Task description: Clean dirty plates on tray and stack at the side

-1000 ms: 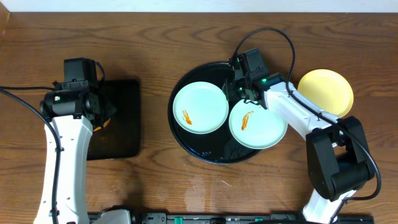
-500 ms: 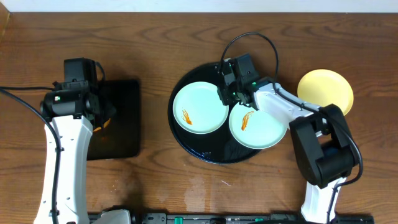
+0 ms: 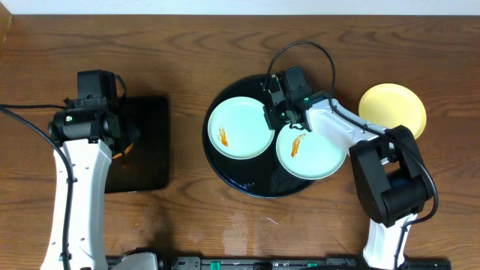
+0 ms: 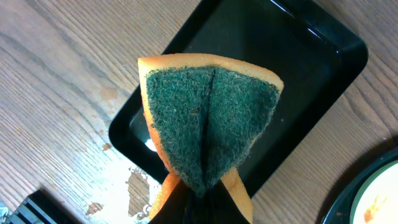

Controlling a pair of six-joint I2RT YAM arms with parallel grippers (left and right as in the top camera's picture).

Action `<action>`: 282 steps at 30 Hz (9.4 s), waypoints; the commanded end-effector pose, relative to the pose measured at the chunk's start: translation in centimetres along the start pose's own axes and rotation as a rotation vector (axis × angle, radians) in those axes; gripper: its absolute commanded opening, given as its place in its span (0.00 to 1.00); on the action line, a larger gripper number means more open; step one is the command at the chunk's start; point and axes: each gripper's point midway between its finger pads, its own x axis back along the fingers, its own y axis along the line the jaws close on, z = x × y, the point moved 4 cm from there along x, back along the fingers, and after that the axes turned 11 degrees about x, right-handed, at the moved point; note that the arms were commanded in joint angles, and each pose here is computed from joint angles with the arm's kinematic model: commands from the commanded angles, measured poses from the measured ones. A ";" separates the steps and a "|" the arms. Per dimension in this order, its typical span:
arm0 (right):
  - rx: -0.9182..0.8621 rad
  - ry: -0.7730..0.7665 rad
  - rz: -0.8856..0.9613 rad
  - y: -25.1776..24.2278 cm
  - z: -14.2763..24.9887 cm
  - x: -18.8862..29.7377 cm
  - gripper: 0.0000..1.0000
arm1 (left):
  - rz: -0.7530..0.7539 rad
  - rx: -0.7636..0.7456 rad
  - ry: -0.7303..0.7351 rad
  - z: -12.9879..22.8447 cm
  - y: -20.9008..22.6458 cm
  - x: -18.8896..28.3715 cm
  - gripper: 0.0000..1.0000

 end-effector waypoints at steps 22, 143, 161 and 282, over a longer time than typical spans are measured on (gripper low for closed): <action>-0.257 0.128 0.001 1.8 2.4 1.1 0.01 | 0.476 -0.264 0.301 6.2 -9.6 1.1 0.08; 0.212 -0.203 0.369 4.1 -6.6 15.7 0.01 | 0.053 -0.084 -0.203 1.2 -2.8 4.8 0.07; 0.646 -0.171 1.073 6.6 -8.6 24.1 0.01 | -0.010 0.031 -0.114 0.1 0.3 2.9 0.08; -0.630 0.135 0.179 -10.6 14.0 12.4 0.61 | -0.033 -0.001 -0.089 0.1 -0.3 1.5 0.07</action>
